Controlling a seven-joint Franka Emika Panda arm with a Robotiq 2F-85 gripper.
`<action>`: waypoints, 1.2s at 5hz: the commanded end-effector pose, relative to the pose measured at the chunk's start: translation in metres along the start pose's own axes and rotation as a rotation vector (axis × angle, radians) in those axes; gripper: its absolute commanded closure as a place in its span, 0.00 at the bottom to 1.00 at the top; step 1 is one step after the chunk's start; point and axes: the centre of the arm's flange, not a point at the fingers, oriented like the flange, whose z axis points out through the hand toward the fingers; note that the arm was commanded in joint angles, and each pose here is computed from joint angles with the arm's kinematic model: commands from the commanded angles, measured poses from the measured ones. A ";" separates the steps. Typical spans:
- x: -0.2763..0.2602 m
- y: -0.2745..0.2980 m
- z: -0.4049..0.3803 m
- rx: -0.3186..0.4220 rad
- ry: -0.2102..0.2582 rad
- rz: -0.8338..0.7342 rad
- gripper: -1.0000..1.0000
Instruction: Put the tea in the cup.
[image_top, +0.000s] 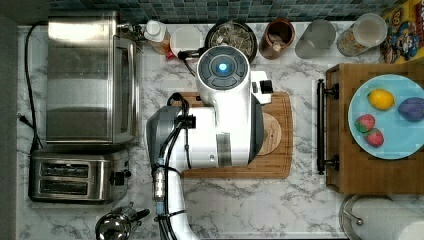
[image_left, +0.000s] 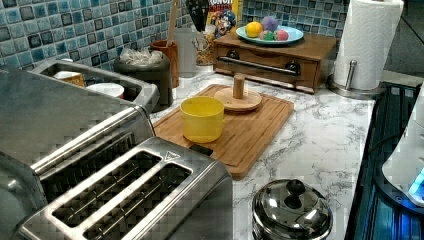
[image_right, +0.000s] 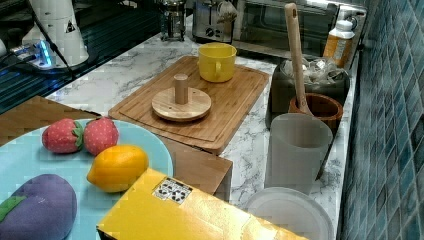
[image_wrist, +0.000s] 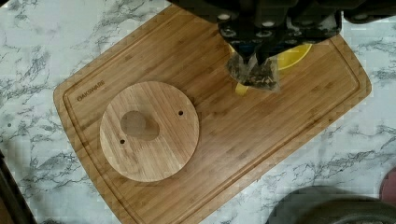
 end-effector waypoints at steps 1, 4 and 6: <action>-0.006 -0.007 0.008 -0.012 -0.016 -0.042 1.00; -0.074 -0.037 0.027 -0.002 -0.041 -0.284 1.00; -0.099 -0.049 0.052 -0.060 -0.079 -0.362 1.00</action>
